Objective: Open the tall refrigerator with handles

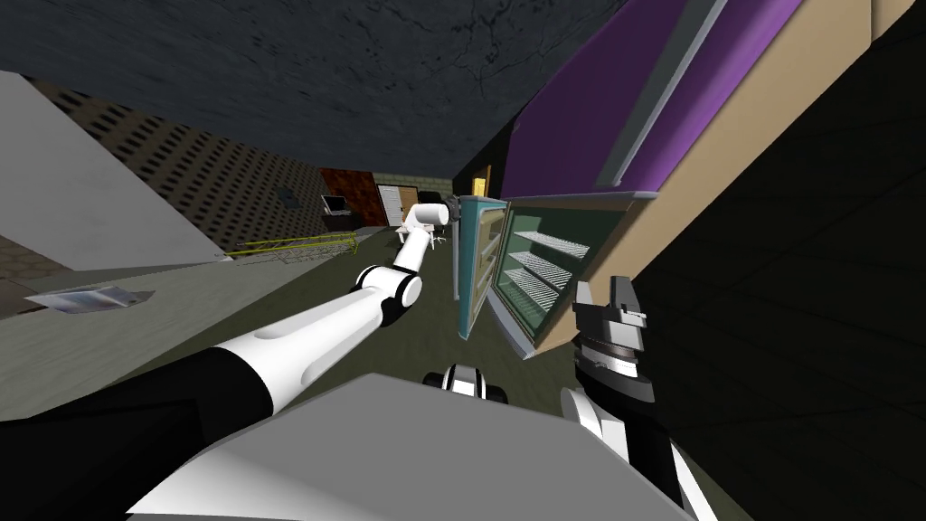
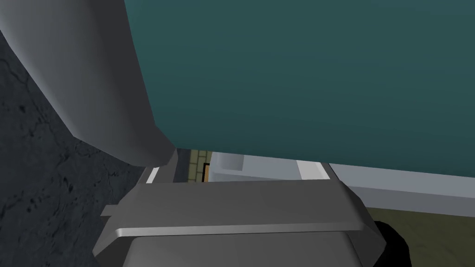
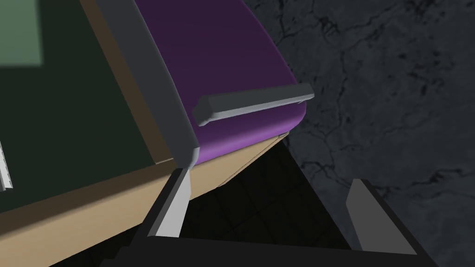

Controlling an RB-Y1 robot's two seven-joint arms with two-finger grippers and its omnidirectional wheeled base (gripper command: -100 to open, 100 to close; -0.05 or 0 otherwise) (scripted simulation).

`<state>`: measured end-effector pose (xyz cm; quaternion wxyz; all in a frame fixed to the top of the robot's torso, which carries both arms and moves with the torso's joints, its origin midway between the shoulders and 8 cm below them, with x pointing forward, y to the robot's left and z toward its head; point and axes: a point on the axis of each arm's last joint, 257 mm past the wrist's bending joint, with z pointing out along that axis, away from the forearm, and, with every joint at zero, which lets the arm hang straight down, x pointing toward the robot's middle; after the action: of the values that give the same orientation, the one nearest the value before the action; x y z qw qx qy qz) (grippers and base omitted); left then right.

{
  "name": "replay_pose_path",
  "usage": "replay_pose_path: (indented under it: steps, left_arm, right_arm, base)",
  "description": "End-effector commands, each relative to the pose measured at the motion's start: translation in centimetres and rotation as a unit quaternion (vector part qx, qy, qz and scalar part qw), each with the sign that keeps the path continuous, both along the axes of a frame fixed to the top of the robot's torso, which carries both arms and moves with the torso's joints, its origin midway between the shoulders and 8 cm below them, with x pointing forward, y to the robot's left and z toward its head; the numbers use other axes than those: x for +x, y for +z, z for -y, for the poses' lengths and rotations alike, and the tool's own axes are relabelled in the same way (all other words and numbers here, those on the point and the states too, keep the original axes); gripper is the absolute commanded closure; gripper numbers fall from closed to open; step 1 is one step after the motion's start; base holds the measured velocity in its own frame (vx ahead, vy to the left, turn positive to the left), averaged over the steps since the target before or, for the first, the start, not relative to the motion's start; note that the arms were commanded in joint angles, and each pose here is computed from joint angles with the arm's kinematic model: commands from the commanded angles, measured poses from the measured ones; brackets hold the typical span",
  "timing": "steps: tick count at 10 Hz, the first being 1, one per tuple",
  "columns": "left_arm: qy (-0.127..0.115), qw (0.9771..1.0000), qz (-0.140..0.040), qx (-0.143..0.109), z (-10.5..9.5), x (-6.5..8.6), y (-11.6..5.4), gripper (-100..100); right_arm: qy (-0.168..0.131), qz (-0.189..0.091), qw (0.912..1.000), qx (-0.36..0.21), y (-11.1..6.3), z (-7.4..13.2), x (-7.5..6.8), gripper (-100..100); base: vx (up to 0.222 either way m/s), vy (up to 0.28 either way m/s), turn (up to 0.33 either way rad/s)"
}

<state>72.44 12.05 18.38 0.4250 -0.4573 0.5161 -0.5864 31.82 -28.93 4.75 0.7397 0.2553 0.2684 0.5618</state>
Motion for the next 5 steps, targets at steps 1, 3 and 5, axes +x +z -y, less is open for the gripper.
replay_pose_path:
  steps: [1,3,5]
  left_arm:
    - [-0.011,0.9999,0.003,-0.001,1.1,-0.3,0.4,100]
    - [-0.027,0.9996,0.003,-0.001,2.6,-0.7,0.4,100]
    - [-0.043,0.9991,0.004,0.000,4.2,-1.1,0.5,100]
  right_arm:
    - [0.000,0.000,1.0000,0.000,0.0,0.0,0.0,0]
    - [0.000,0.000,1.0000,0.000,0.0,0.0,0.0,0]
    - [0.000,0.000,1.0000,0.000,0.0,0.0,0.0,0]
  base:
    - [0.054,0.163,-0.064]
    - [0.122,0.327,-0.106]
    - [0.148,0.375,-0.119]
